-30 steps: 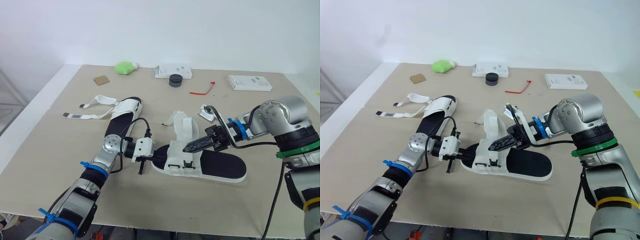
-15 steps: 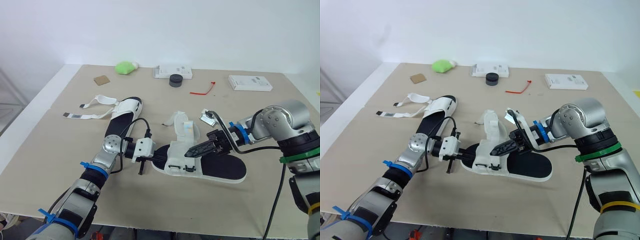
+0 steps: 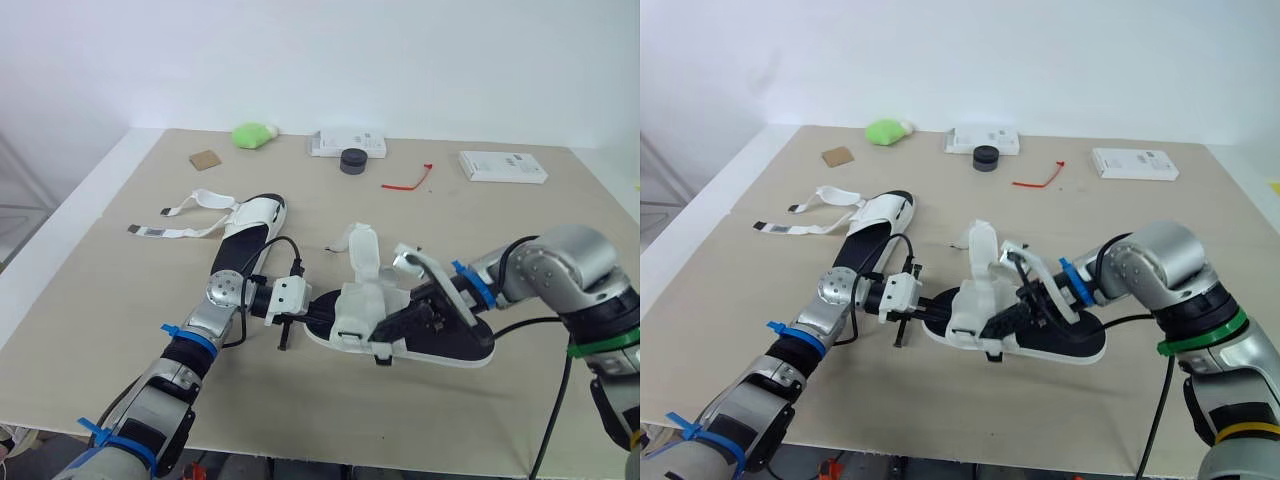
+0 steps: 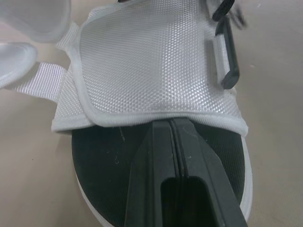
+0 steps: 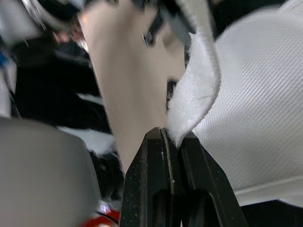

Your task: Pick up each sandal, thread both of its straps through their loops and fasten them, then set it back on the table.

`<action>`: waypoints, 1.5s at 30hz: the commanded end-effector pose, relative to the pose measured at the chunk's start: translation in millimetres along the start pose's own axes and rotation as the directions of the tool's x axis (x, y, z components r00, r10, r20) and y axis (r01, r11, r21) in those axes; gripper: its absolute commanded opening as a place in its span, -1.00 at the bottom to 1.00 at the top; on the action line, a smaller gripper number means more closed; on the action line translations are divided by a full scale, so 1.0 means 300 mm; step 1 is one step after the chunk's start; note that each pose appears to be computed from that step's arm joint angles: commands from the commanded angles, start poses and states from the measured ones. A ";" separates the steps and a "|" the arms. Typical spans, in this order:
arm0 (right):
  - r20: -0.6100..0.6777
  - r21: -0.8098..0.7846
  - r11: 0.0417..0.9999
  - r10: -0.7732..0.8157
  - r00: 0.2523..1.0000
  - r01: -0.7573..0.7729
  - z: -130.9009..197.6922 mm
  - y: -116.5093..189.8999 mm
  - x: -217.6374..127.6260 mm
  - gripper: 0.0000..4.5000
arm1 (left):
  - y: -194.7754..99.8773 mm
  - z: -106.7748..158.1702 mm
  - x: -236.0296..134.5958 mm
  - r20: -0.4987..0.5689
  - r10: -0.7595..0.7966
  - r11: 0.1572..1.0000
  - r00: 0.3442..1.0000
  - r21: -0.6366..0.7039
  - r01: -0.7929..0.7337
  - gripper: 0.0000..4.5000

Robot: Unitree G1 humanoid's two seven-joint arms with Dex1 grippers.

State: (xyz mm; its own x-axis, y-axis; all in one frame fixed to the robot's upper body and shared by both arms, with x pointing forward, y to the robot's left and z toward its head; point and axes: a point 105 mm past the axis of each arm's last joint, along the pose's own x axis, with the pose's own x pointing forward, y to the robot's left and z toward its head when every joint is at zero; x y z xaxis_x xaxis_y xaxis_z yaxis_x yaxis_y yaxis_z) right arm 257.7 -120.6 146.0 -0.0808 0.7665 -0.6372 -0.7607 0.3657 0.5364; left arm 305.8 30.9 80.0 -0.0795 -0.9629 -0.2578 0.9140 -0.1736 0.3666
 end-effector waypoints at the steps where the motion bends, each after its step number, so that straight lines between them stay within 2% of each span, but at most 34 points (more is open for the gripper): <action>1: -0.032 -0.104 0.992 -0.067 0.997 0.064 -0.027 -0.019 0.027 -1.00 | -0.193 -0.198 0.011 -0.167 -0.182 0.958 0.969 -0.252 0.136 -1.00; 5: -0.088 -0.258 0.964 -0.094 0.992 0.069 -0.074 -0.016 0.043 -1.00 | -0.192 -0.195 0.015 -0.164 -0.183 0.958 0.969 -0.252 0.138 -1.00; 8: -0.066 -0.276 0.958 -0.104 0.992 0.082 -0.069 -0.028 0.040 -1.00 | -0.190 -0.193 0.016 -0.165 -0.185 0.958 0.969 -0.251 0.140 -1.00; 11: -0.058 -0.258 0.965 -0.066 0.996 0.049 -0.063 -0.013 0.018 -0.54 | -0.188 -0.192 0.016 -0.164 -0.186 0.958 0.969 -0.250 0.142 -1.00; 15: 0.004 -0.160 0.981 -0.108 0.994 0.107 -0.019 -0.048 -0.052 0.28 | -0.186 -0.191 0.018 -0.164 -0.190 0.958 0.968 -0.248 0.146 -1.00; 20: 0.140 -0.111 0.987 -0.099 0.985 0.115 0.049 -0.034 -0.169 0.28 | -0.182 -0.187 0.025 -0.160 -0.193 0.958 0.968 -0.245 0.151 -1.00; 24: 0.199 -0.165 0.986 0.010 0.980 0.023 0.032 0.083 -0.248 0.28 | -0.181 -0.186 0.029 -0.159 -0.196 0.957 0.968 -0.245 0.154 -1.00; 27: 0.160 -0.174 0.985 0.046 0.986 -0.018 -0.037 0.135 -0.226 0.28 | -0.183 -0.187 0.031 -0.158 -0.197 0.957 0.968 -0.245 0.155 -1.00; 31: 0.162 -0.178 0.984 0.050 0.986 -0.020 -0.058 0.150 -0.219 0.28 | -0.184 -0.187 0.032 -0.158 -0.197 0.957 0.968 -0.245 0.155 -1.00; 34: 0.159 -0.174 0.984 -0.009 0.987 0.037 -0.139 0.148 -0.130 0.28 | -0.184 -0.188 0.031 -0.157 -0.194 0.957 0.968 -0.246 0.152 -1.00; 39: 0.181 -0.173 0.983 -0.031 0.983 0.063 -0.155 0.155 -0.115 0.28 | -0.184 -0.188 0.031 -0.156 -0.194 0.957 0.968 -0.246 0.152 -1.00; 42: 0.258 -0.136 0.965 -0.185 0.948 0.225 -0.189 0.084 -0.049 0.28 | -0.178 -0.189 0.025 -0.165 -0.197 0.958 0.966 -0.242 0.154 -1.00; 45: 0.281 -0.129 0.958 -0.213 0.936 0.257 -0.195 0.077 -0.039 0.28 | -0.177 -0.190 0.024 -0.165 -0.198 0.958 0.966 -0.242 0.155 -1.00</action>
State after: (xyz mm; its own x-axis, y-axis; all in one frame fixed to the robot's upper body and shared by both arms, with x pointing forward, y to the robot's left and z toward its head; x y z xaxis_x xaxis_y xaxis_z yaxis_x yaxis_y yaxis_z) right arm 198.4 -152.3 122.7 0.2105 0.7986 -0.5638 -0.8054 0.4686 0.3631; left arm 302.5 24.5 74.5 -0.1141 -0.9557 -0.2713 0.9220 -0.2036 0.3294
